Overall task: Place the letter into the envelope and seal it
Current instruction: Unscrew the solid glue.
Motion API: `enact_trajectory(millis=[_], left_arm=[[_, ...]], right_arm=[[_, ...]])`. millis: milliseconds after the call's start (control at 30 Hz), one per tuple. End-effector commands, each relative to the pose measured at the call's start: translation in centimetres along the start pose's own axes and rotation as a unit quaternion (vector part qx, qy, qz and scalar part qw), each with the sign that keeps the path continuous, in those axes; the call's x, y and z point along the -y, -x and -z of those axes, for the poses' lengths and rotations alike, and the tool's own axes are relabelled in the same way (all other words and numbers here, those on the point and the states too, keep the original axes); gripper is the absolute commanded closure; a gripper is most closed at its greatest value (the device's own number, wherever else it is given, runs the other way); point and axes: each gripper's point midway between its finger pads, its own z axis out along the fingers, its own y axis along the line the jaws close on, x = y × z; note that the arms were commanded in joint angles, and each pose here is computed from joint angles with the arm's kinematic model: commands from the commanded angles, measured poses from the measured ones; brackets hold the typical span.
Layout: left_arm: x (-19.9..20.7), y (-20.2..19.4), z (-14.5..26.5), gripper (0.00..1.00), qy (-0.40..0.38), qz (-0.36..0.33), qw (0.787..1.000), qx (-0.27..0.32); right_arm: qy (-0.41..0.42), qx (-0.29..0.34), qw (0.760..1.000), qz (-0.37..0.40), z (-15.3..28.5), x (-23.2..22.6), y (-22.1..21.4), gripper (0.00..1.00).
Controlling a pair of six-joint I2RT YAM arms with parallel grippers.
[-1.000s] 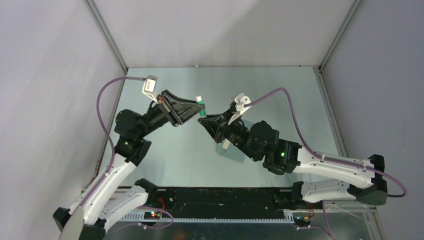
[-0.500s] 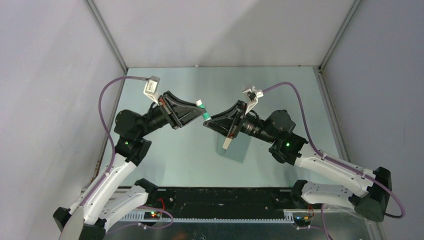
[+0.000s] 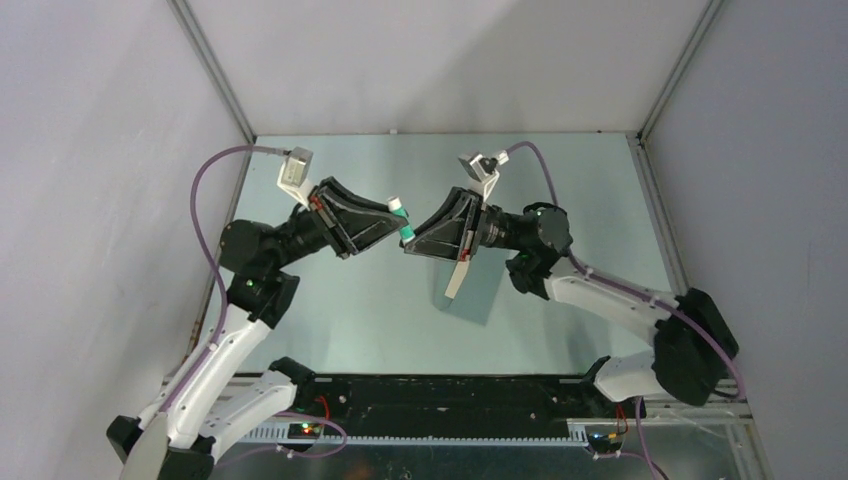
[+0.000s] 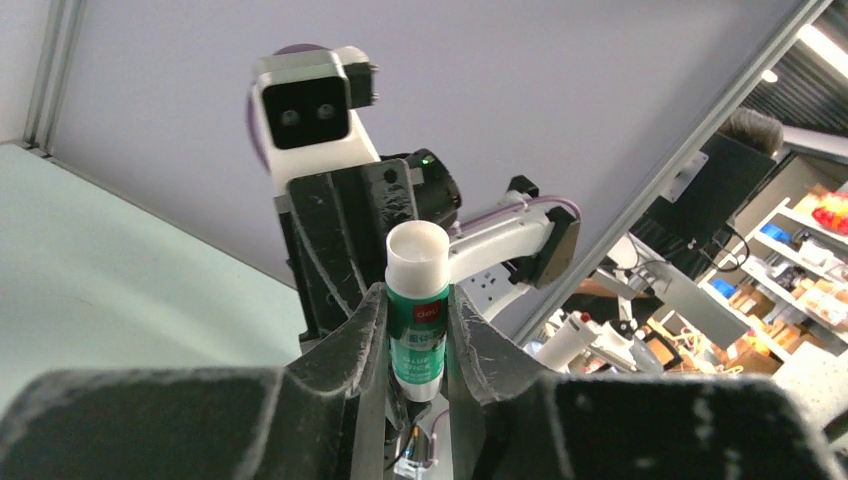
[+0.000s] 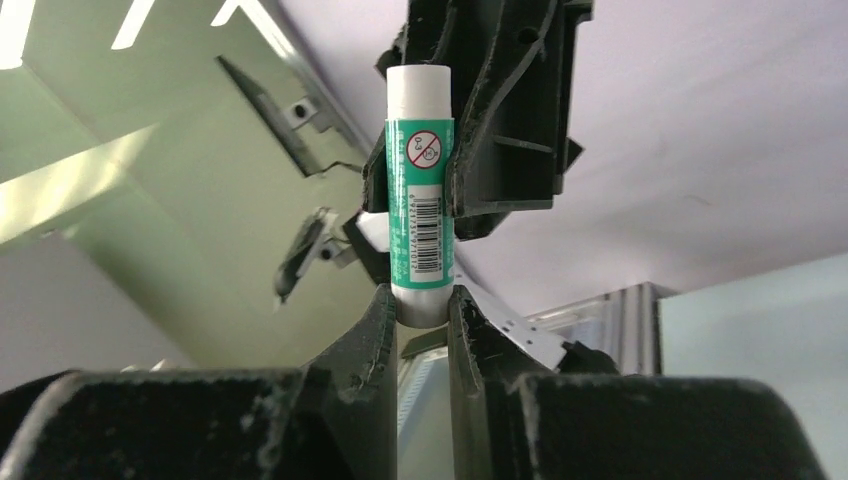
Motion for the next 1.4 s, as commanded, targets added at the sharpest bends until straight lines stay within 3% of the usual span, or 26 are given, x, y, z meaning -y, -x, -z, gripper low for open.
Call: enact_trajectory(millis=[0,367,567,700,733,767,800,900,1100,1367], left_arm=[[2.4,-0.2,-0.1,1.00,-0.052,-0.005,0.998,-0.029],[3.4,-0.9,0.2,1.00,-0.085,-0.005,0.995,-0.055],[3.2,-0.3,0.0,1.00,-0.071,-0.007,0.997,-0.042],[2.6,0.0,-0.1,1.00,-0.048,-0.009,0.998,-0.034],[2.5,0.0,0.0,1.00,-0.045,-0.013,0.998,-0.033],[2.3,0.0,-0.1,1.00,-0.037,-0.010,0.999,-0.033],[2.2,0.0,0.0,1.00,-0.034,-0.014,0.999,-0.033],[1.5,-0.2,0.0,1.00,-0.019,-0.015,0.999,-0.037],[0.7,-0.4,-0.2,1.00,-0.009,-0.010,0.999,-0.039],[0.5,-0.4,-0.2,1.00,-0.002,-0.011,0.999,-0.039]], right_arm=[[0.128,-0.014,0.991,-0.033,0.4,-4.5,0.6,1.00],[0.121,-0.056,0.989,-0.056,0.5,-2.7,0.8,0.98],[0.092,-0.049,0.994,-0.045,1.1,-2.0,1.1,0.50],[-0.044,-0.023,0.999,-0.004,1.9,1.4,0.6,0.34],[-0.111,-0.022,0.994,0.011,2.3,3.8,-0.1,0.30],[-0.121,-0.016,0.992,0.034,2.4,2.4,0.1,0.29],[-0.181,-0.009,0.982,0.057,3.2,4.3,0.0,0.26],[-0.247,0.020,0.961,0.120,4.1,3.3,0.6,0.25],[-0.328,0.005,0.917,0.229,4.6,2.0,-0.6,0.23],[-0.369,-0.005,0.880,0.299,2.3,1.5,-1.3,0.24]])
